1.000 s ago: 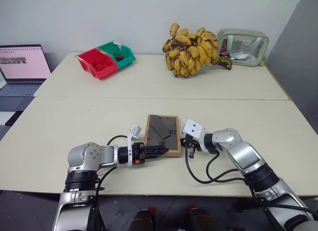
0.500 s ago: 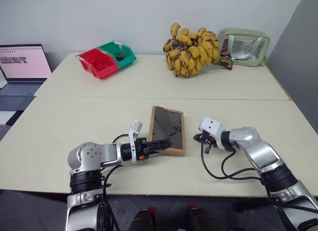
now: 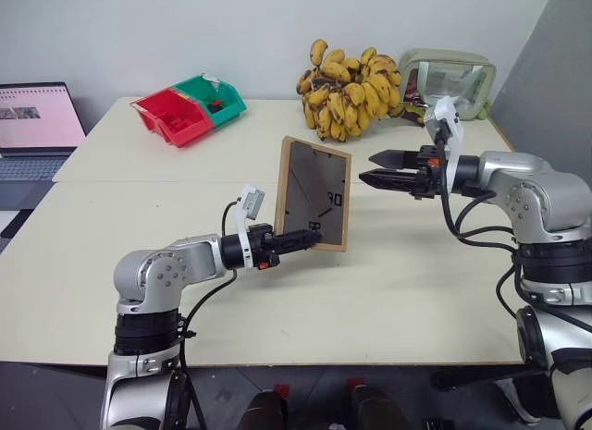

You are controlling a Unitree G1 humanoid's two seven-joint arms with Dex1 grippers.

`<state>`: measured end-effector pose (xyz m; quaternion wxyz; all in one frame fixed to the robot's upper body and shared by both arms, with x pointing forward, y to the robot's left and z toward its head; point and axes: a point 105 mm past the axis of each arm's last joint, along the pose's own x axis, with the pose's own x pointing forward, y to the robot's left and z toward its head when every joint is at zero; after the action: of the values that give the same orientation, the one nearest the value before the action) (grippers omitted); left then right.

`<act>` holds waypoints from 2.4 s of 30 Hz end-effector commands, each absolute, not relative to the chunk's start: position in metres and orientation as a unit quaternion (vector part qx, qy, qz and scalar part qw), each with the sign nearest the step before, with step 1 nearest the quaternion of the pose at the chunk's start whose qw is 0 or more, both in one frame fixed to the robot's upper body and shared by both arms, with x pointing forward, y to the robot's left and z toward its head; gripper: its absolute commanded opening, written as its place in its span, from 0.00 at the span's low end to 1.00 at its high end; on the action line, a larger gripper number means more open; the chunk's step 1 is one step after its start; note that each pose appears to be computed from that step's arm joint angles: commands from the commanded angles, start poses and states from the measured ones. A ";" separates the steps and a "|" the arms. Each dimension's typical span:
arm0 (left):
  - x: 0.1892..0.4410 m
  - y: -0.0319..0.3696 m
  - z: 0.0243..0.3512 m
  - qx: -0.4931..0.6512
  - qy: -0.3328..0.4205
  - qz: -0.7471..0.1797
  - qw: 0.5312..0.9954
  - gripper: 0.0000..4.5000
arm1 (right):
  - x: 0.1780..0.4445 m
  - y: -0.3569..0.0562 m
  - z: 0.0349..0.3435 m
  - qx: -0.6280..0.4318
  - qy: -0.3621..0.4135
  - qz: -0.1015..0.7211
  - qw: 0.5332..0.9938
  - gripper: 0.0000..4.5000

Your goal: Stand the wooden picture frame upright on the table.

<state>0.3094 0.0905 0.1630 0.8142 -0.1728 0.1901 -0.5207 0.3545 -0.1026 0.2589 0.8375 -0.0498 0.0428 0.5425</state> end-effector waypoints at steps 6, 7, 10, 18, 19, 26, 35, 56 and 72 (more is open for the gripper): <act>0.304 0.086 0.185 -0.102 0.129 -0.560 0.812 0.30 | 0.351 -0.068 0.277 -0.044 0.005 0.588 0.808 0.99; 0.305 0.086 0.186 -0.102 0.129 -0.560 0.812 0.30 | 0.353 -0.063 0.274 -0.049 0.005 0.588 0.808 0.99; 0.301 0.085 0.188 -0.097 0.130 -0.567 0.807 0.30 | 0.351 -0.050 0.269 -0.046 0.010 0.606 0.794 0.99; 0.298 0.085 0.189 -0.102 0.134 -0.573 0.802 0.30 | 0.319 -0.025 0.267 -0.011 0.015 0.675 0.737 0.99; 0.298 0.085 0.190 -0.103 0.134 -0.573 0.802 0.30 | 0.316 -0.026 0.266 -0.008 0.017 0.680 0.733 0.99; 0.295 0.089 0.194 -0.119 0.137 -0.577 0.796 0.30 | 0.297 -0.047 0.266 0.018 0.044 0.694 0.718 0.99; 0.287 0.092 0.198 -0.152 0.150 -0.595 0.775 0.30 | 0.321 -0.100 0.252 -0.018 0.061 0.594 0.802 0.99; 0.256 0.124 0.208 -0.320 0.290 -0.611 0.664 0.30 | 0.330 -0.130 0.223 -0.585 -0.428 0.333 0.603 0.99; 0.241 0.104 0.207 -0.349 0.298 -0.617 0.640 0.30 | 0.321 -0.077 0.213 -0.561 -0.546 0.335 0.524 0.99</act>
<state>0.2451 0.1053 0.1926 0.6477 -0.3505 0.3219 -0.5950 0.3248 -0.0811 0.2014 0.5404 -0.5657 -0.5184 0.3452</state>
